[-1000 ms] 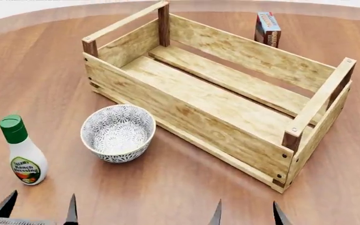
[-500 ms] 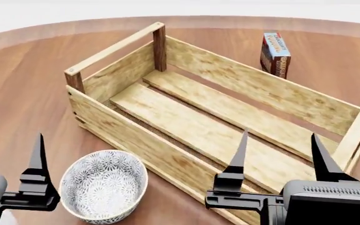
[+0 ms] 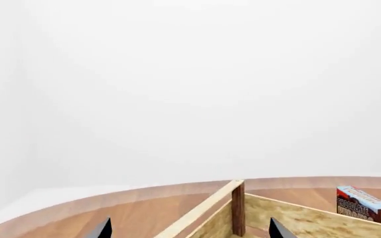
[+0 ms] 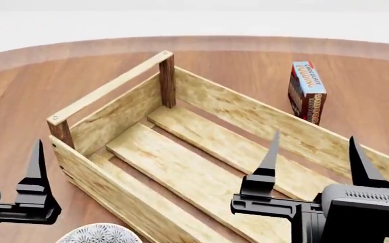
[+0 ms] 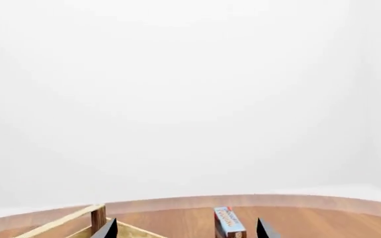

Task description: Pick up the salad dressing and put it in the tray.

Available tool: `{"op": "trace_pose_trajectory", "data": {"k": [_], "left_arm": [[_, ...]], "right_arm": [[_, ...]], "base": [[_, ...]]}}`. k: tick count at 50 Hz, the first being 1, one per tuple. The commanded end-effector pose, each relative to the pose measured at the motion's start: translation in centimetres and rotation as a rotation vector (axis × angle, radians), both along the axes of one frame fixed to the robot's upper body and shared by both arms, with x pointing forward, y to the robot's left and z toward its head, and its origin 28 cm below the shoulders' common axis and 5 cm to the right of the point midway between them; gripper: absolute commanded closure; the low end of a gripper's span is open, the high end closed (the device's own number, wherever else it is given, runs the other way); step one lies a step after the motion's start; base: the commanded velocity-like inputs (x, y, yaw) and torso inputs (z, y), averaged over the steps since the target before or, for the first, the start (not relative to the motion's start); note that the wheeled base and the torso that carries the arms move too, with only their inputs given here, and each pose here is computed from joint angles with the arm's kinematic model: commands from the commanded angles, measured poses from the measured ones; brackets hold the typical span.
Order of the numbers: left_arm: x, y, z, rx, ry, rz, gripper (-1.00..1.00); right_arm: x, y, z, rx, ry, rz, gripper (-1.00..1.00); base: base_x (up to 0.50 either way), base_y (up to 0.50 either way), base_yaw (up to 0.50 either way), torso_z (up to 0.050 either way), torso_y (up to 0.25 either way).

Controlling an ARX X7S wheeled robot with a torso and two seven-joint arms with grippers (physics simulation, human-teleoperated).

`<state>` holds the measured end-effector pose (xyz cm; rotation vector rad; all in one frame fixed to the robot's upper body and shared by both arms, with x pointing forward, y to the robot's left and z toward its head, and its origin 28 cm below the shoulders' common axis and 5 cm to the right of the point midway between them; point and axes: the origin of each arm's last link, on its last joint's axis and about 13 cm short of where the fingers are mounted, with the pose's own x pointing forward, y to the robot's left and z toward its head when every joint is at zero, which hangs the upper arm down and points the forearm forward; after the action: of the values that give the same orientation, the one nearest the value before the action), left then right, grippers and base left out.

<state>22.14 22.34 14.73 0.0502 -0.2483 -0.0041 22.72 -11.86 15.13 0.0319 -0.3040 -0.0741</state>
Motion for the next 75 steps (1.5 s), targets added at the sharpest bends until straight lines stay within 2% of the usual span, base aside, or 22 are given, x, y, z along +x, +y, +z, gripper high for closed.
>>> {"op": "trace_pose_trajectory", "data": {"k": [1,6,75], "left_arm": [[-0.04,0.00,-0.11,0.000,0.000,-0.002,-1.00],[-0.06,0.01,-0.17,-0.001,0.002,-0.001,-1.00],[-0.21,0.08,-0.19,-0.007,0.000,-0.001,-1.00]], "right_arm": [[-0.20,-0.11,-0.14,0.063,-0.016,0.024,-1.00],[-0.24,-0.10,-0.35,0.062,-0.016,0.037,-1.00],[-0.85,0.36,-0.85,0.030,-0.018,0.118,-1.00]], "base": [[0.00,0.00,0.00,0.000,0.000],[0.00,0.00,0.05,0.000,0.000],[0.00,0.00,0.50,0.000,0.000]]}}
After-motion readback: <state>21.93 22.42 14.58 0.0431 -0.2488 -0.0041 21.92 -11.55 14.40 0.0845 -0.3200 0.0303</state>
